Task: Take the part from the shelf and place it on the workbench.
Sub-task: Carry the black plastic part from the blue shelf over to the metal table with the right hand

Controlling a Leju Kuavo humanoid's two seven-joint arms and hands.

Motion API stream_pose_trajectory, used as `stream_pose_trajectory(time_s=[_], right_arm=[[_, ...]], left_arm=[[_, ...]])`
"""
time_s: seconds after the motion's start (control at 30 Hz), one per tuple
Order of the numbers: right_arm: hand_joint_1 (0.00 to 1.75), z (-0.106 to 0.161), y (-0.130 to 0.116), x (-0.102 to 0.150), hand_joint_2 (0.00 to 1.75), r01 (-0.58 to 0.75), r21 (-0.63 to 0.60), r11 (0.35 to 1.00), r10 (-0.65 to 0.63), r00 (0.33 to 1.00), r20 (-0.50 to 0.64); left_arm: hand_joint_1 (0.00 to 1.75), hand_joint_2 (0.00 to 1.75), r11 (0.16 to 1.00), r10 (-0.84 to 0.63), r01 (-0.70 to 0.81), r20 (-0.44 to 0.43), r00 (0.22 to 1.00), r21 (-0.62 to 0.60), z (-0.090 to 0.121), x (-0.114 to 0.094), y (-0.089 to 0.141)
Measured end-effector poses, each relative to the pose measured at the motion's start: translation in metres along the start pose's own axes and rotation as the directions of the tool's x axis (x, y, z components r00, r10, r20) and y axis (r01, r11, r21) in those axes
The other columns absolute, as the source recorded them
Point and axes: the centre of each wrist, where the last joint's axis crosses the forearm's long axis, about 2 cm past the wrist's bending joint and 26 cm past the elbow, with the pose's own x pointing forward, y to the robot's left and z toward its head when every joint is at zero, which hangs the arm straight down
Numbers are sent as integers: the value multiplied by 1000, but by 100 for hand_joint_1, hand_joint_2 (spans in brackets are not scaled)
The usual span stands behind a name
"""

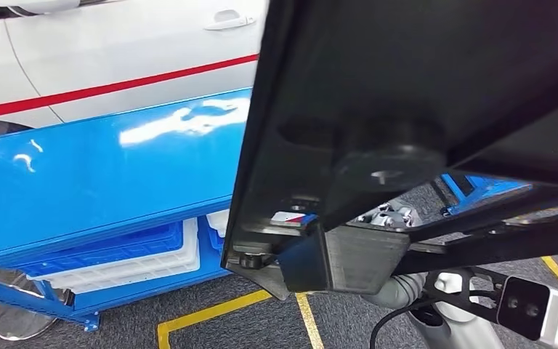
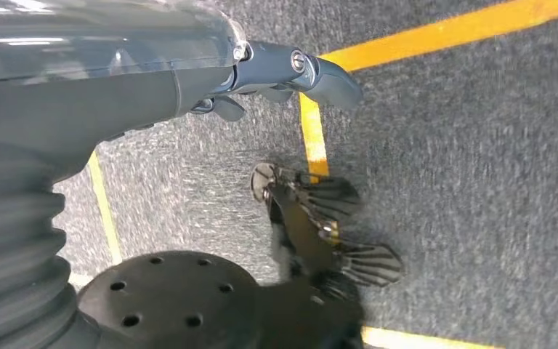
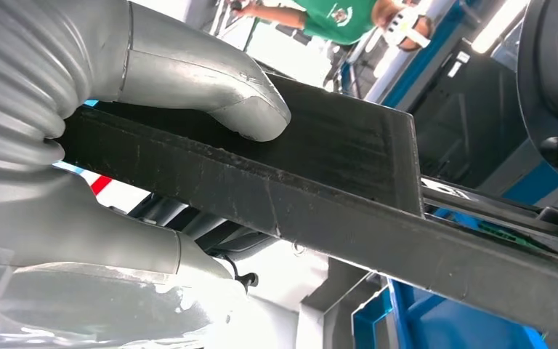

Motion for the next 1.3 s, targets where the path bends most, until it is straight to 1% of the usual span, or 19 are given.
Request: stream_pose_trajectory(time_s=[0.23,0.4,0.57,0.8,0.93,1.1,1.3], right_arm=[[168,-3,1,1,175,5,7,1000,-5,1000,-12],[168,-9,2,-1,175,-16,15,1000,16,1000,-24],[168,-14,2,0,175,-32,14,999,32,999,-3],[168,-18,0,3,175,-12,1,1000,12,1000,25],[168,-17,1,1,175,-2,6,1000,2,1000,14],[168,-14,6,-2,175,-3,34,999,2,999,33],[168,-6,6,-3,175,-12,27,1000,12,1000,16]], left_arm=[[0,175,1000,-1,1,7,1000,10,-1,3,-1],[0,175,1000,-5,5,14,1000,9,-1,3,-1],[0,175,1000,-18,18,38,999,1,-2,7,1],[0,175,999,-31,31,32,999,-9,-1,3,-3],[0,175,999,-36,36,29,999,3,-1,4,-3],[0,175,999,-40,39,49,998,20,-2,6,1],[0,175,998,-60,60,55,997,-1,-2,6,3]])
